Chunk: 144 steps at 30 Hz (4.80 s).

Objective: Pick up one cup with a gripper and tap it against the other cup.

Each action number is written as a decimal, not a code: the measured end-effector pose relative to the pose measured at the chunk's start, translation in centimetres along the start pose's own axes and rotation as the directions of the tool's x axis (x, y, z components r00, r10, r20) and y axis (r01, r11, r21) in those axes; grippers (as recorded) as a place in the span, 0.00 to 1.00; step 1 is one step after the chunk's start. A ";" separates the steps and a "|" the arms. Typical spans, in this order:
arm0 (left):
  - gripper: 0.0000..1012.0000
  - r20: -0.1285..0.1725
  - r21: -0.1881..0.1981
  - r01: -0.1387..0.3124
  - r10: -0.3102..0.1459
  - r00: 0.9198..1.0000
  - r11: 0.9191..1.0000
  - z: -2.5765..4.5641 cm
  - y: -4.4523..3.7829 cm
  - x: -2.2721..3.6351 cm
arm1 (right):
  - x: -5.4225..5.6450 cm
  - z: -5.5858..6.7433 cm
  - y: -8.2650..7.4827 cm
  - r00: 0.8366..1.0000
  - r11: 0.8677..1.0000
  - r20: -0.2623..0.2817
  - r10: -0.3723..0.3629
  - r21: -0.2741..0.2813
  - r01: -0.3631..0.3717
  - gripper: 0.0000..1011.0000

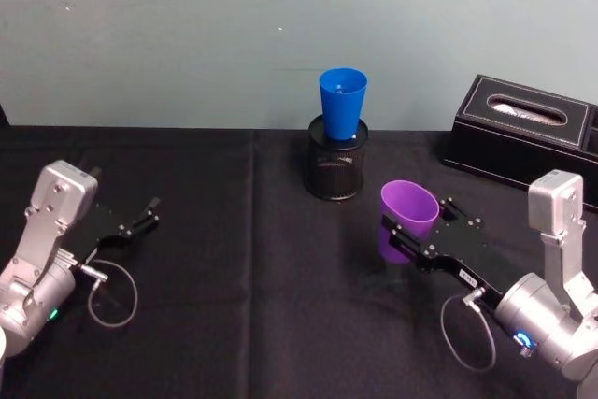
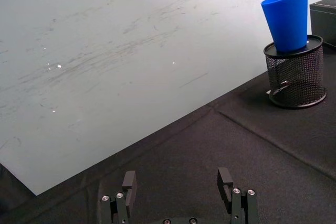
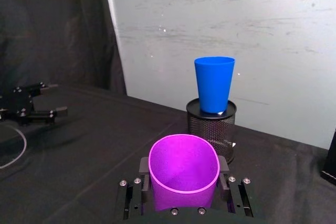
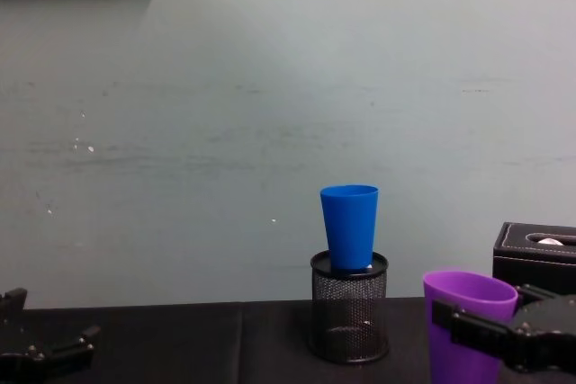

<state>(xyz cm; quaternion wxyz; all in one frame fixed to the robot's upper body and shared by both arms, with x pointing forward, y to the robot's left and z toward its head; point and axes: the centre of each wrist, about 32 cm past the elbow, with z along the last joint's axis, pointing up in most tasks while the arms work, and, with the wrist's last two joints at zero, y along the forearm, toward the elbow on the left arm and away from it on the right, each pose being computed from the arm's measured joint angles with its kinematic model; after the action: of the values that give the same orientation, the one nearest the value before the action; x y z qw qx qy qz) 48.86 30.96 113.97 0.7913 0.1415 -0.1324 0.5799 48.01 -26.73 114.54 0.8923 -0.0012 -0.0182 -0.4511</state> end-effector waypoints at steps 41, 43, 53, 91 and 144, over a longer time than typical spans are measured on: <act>1.00 0.000 0.000 0.000 0.000 1.000 1.000 0.00 0.00 0.00 | 0.6 -3.7 0.5 0.998 0.998 0.010 0.056 -0.034 -0.056 0.72; 1.00 0.000 0.000 0.000 0.000 1.000 1.000 0.00 0.00 0.00 | 0.6 -4.0 0.6 0.998 0.998 0.007 0.055 -0.035 -0.055 0.72; 1.00 0.000 0.000 0.000 0.000 1.000 1.000 0.00 0.00 0.00 | 0.7 -4.5 0.9 0.998 0.998 0.002 0.059 -0.034 -0.059 0.72; 1.00 0.000 0.000 0.000 0.000 1.000 1.000 0.00 0.00 0.00 | 0.7 -4.7 1.1 0.998 0.997 -0.002 0.062 -0.036 -0.062 0.72; 1.00 0.000 0.000 0.000 0.000 1.000 1.000 0.00 0.00 0.00 | 0.7 -4.7 1.1 0.998 0.998 -0.002 0.060 -0.036 -0.060 0.72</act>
<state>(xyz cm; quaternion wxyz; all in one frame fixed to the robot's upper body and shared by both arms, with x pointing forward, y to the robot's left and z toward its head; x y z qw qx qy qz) 48.86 30.97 113.98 0.7913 0.1415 -0.1325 0.5799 49.46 -26.76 109.87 0.9053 -0.0177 -0.0097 -0.4243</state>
